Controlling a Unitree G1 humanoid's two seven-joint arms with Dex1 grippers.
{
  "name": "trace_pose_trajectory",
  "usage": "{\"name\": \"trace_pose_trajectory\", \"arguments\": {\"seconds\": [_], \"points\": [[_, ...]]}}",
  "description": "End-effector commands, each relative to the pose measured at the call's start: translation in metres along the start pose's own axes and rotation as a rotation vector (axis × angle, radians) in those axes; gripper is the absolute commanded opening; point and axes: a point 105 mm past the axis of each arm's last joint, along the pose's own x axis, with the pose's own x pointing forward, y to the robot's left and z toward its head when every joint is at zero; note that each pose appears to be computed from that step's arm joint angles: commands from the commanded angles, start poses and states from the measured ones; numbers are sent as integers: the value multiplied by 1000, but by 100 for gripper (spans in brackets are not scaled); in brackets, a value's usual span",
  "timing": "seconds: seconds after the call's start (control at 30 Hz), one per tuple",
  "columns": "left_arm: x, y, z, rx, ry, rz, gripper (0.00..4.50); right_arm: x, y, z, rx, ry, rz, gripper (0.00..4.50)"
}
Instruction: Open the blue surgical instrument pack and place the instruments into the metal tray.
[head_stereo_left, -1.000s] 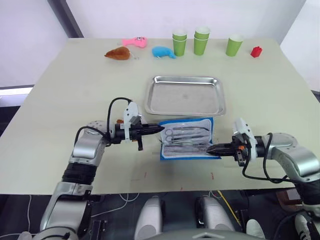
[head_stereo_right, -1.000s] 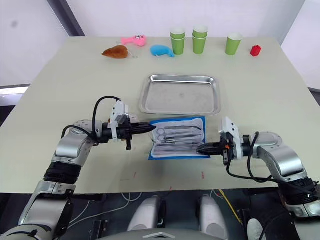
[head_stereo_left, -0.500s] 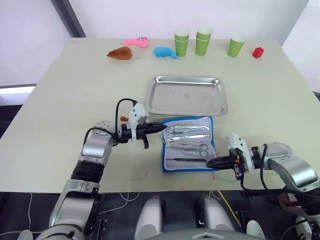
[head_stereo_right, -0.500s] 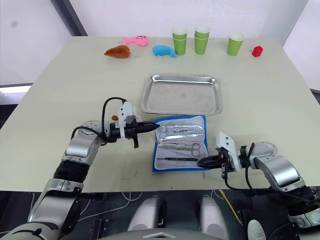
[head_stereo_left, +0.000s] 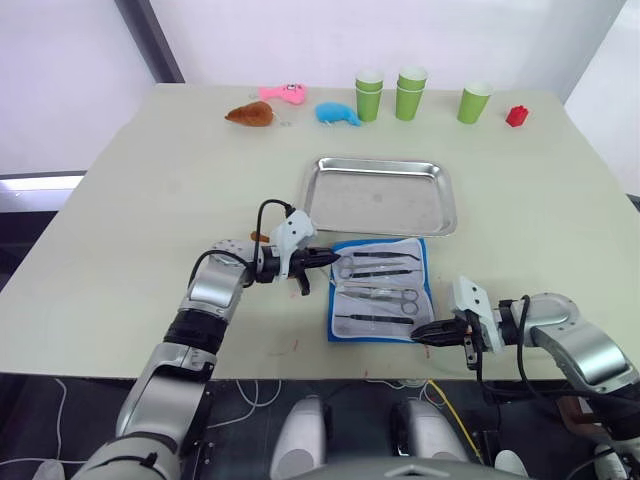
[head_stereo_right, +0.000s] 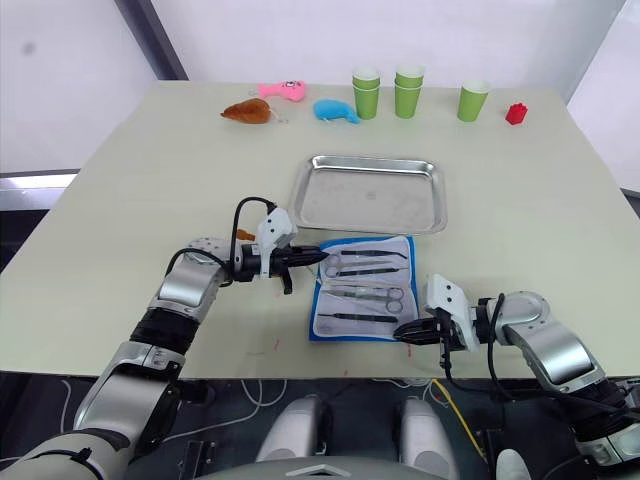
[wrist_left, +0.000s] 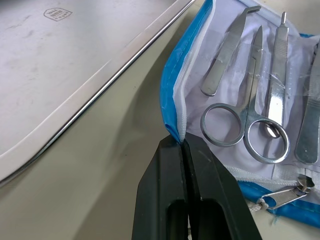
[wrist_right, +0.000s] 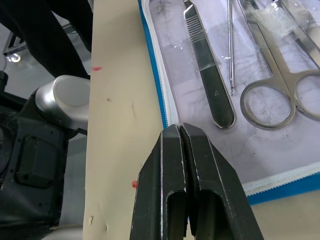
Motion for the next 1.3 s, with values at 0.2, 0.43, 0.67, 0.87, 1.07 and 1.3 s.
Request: {"name": "trace_pose_trajectory", "arguments": {"seconds": [0.2,0.43,0.67,0.87,1.07,1.3], "points": [[5,-3,-19,-34,67,-3,0,0,-5,-8,10,24,-48,6],[6,-3,-18,-19,62,-10,0,-11,-14,-3,-1,18,-84,6],[8,-4,-19,-22,53,-14,0,-22,-20,-8,9,39,-120,6],[7,-2,-17,-65,34,-12,0,-21,-15,-11,18,49,-95,6],[3,5,-12,-77,-3,47,194,-17,-16,-10,16,39,-96,0],[-4,13,-15,-111,-24,109,440,-16,-14,-12,20,38,-98,0]]}}
